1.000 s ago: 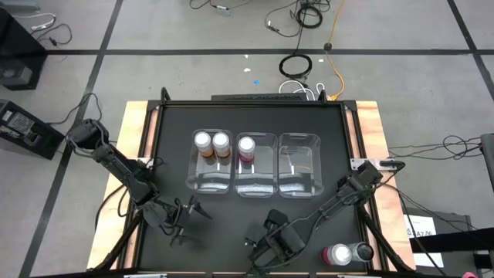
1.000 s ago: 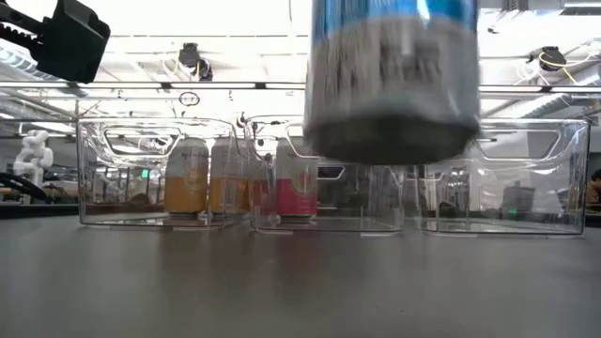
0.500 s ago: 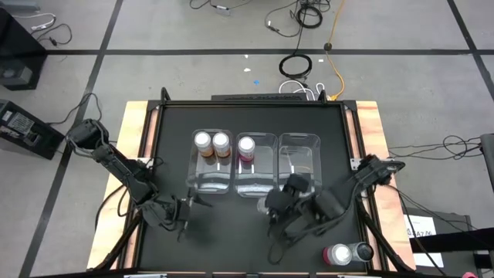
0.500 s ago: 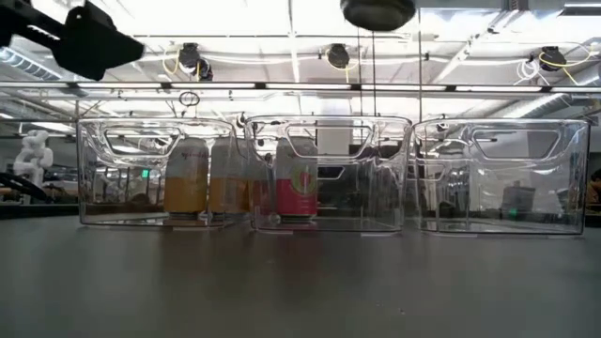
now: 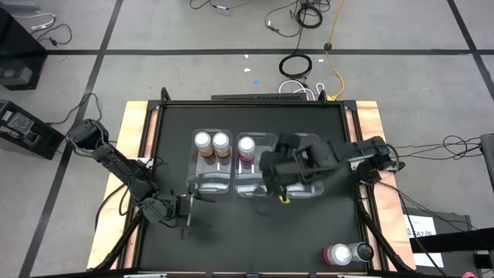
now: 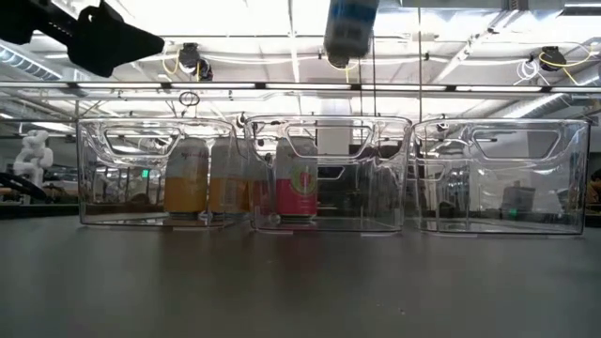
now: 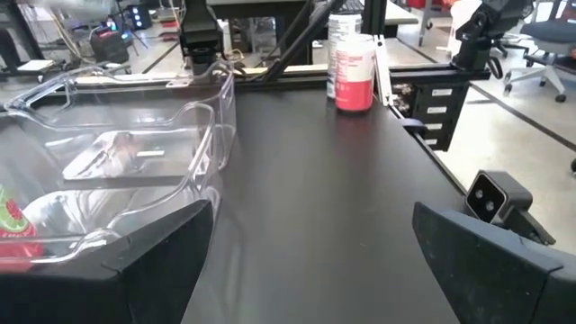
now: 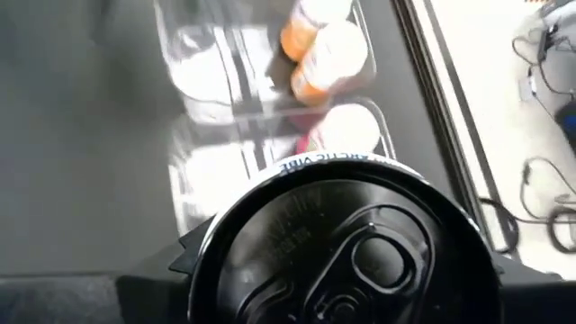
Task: Sort soda cans
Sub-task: Put the left white-blue soda can into the middle right transparent bin
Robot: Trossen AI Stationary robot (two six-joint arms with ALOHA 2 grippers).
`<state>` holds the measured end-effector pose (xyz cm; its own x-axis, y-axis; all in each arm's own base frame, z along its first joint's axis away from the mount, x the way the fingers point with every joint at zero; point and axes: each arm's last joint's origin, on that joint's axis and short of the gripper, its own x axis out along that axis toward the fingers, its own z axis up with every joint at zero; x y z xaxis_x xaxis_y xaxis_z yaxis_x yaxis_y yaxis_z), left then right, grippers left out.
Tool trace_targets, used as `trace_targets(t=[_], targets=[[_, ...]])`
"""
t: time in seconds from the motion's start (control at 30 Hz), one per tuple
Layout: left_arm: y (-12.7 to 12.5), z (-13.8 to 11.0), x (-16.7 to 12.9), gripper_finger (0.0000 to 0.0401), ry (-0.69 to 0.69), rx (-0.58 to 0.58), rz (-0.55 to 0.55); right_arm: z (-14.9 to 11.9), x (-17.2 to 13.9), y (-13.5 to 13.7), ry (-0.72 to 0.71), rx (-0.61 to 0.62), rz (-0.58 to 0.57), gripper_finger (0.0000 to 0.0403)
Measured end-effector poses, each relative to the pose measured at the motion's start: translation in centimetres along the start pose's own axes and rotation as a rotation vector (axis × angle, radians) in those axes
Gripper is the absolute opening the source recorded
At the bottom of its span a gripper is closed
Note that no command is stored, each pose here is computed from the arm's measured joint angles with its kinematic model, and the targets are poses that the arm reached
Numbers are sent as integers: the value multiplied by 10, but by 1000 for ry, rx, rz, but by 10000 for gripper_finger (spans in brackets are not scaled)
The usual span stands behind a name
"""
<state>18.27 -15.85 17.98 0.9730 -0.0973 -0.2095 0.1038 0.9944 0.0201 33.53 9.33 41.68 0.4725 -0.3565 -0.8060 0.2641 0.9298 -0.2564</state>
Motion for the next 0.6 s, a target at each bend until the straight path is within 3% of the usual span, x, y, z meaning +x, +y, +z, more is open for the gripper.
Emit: trace_targets(t=[0.27,0.6], targets=[[2,1,1,390,-10,-10,9,-21,25,-28,159,-75,-13,236],[2,2,1,390,-12,-11,13,-107,27,-68,153,141,15,236]])
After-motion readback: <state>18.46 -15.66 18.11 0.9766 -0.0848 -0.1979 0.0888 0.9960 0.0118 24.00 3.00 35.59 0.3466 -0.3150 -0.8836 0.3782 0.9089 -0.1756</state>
